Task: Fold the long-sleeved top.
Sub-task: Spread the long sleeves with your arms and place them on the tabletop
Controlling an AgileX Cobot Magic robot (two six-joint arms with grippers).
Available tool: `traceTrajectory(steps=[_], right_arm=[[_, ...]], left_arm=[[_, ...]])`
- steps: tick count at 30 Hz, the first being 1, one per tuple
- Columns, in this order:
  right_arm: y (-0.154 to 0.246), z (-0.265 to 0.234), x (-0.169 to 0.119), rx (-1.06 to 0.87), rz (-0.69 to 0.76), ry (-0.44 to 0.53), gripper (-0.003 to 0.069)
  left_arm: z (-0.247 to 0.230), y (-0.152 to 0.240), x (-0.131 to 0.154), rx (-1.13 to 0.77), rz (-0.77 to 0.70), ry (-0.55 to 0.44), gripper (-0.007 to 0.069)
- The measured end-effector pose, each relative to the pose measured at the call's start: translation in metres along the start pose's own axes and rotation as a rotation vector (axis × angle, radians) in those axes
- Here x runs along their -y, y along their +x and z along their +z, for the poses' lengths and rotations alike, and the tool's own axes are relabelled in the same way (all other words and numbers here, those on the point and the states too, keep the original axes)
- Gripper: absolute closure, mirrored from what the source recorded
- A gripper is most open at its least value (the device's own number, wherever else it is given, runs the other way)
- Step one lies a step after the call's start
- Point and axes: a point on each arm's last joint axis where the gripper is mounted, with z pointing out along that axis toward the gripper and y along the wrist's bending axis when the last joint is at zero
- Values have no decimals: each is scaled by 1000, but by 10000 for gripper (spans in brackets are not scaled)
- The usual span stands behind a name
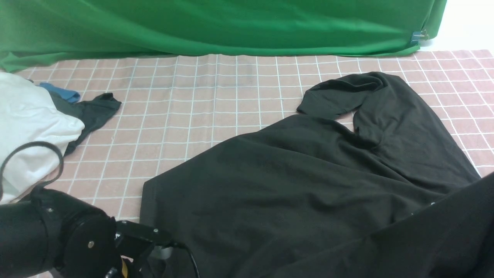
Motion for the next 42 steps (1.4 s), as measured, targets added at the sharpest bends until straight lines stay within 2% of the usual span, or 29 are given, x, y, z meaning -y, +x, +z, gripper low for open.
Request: traceTrajectory(steps=[6,11,15,16,19,23,26,29,30,32,34,37,39,42], right_arm=[[-1,0,0,15,-9,-2,604],[-2,0,0,19,-18,-2,604],[-2,0,0,22,-20,-2,604],[-2,0,0,22,-20,-2,604],[-2,0,0,22,-21,-2,604],[-7,-6,0,44,-16,-2,604],[-17,-19,2,98,-11,1,604],[-32,-40,7,184,-14,34,604],[-32,-40,7,185,-14,37,604],[-45,-58,12,259,-8,70,604],[-52,-70,15,305,-1,87,604],[-78,-110,22,455,16,121,604],[-83,-121,24,495,18,137,604],[-102,-158,34,621,21,216,604]], left_arm=[[3,-3,1,-27,-21,2,154],[4,-3,0,-43,-24,0,302],[2,0,5,-47,-54,57,534],[1,2,7,-44,-65,75,565],[-9,8,9,-12,-65,104,586],[-52,20,13,98,-19,137,587],[-105,28,15,293,37,148,587],[-181,40,15,604,104,118,587],[-187,42,14,629,110,106,587],[-244,53,10,846,134,45,587],[-267,57,8,926,135,2,587],[-337,69,1,1160,120,-126,587],[-351,70,-1,1202,111,-163,587],[-390,71,-9,1303,64,-300,587]])
